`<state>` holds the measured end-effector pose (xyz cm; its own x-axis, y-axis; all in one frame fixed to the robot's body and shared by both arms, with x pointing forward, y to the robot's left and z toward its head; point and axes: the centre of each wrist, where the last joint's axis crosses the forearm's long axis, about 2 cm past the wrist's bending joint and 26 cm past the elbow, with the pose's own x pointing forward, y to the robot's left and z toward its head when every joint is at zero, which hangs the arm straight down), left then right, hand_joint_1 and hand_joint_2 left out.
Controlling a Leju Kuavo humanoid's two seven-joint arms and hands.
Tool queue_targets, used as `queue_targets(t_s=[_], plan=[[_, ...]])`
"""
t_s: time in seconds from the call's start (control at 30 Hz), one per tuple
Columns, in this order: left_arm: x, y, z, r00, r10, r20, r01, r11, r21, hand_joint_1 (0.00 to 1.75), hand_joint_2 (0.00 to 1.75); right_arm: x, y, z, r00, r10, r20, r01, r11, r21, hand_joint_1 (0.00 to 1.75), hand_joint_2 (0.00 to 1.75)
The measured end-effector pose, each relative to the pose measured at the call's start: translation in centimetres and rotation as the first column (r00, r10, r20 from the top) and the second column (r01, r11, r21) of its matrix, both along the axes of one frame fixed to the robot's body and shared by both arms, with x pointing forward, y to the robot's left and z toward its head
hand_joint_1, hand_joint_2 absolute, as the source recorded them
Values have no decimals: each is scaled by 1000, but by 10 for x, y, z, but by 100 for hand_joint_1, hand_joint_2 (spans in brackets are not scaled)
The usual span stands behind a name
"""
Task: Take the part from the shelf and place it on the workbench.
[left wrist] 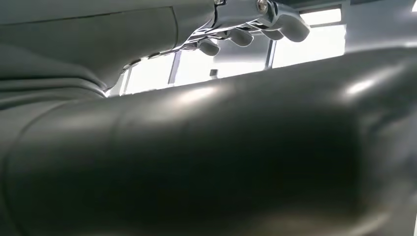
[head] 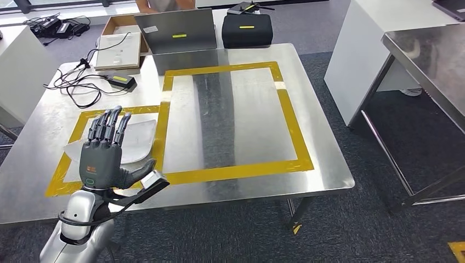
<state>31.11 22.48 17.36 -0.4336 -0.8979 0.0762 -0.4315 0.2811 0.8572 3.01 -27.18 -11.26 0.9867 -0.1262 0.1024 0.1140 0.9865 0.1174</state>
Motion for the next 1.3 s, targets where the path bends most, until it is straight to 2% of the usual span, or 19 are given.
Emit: queue_targets(t_s=[0.87, 1.0, 1.3], plan=[[0, -3, -4, 1000, -19, -18, 19, 1000, 6, 0, 0, 3, 2, 0, 1000, -30, -1, 30, 1000, -2, 0, 0], [-2, 0, -17, 998, -4, -64, 5, 1000, 15, 0, 0, 3, 2, 0, 1000, -30, 0, 30, 1000, -3, 0, 0], [-16, 23, -69, 974, 103, -204, -98, 995, 36, 0, 0, 1, 1, 0, 999, -32, -11, 32, 999, -5, 0, 0]])
